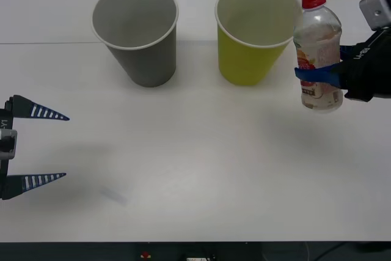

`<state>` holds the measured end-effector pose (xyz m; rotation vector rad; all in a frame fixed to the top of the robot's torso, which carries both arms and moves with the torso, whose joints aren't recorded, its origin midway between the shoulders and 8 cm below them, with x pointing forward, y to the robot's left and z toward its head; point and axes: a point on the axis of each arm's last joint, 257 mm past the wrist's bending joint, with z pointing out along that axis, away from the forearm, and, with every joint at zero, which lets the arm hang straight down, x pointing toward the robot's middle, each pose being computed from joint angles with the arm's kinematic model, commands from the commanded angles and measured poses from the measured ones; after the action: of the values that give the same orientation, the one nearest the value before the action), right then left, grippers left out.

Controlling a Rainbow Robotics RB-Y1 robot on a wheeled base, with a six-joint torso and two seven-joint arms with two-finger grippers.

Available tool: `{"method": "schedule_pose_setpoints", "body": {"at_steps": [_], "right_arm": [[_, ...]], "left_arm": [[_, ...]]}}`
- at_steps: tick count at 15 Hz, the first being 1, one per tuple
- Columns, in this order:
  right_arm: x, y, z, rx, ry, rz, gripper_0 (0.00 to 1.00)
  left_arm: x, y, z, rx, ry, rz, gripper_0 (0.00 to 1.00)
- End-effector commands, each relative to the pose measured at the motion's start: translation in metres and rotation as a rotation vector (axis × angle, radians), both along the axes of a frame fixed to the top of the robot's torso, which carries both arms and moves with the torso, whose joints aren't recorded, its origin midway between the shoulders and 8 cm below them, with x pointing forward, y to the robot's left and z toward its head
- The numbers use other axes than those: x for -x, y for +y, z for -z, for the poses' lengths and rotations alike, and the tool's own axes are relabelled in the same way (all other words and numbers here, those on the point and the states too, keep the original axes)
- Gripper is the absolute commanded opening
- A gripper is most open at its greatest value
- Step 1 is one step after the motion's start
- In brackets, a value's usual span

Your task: Put the can into the green bin and the plastic bottle into the gray bin

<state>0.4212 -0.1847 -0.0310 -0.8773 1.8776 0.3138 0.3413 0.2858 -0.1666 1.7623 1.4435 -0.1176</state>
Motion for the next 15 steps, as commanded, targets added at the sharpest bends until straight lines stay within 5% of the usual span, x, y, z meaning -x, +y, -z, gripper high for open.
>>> {"method": "schedule_pose_setpoints", "body": {"at_steps": [1,6,15], "right_arm": [[-0.007,0.027,-0.017,0.053,-0.011,-0.079,0.0],[-0.031,0.066,-0.043,0.135,-0.012,-0.162,0.0],[-0.097,0.135,-0.077,0.158,0.05,-0.178,0.0]], "left_arm": [[0.0,0.0,0.0,0.0,0.0,0.0,1.0],[0.0,0.0,0.0,0.0,0.0,0.0,1.0],[0.0,0.0,0.0,0.0,0.0,0.0,1.0]]}}
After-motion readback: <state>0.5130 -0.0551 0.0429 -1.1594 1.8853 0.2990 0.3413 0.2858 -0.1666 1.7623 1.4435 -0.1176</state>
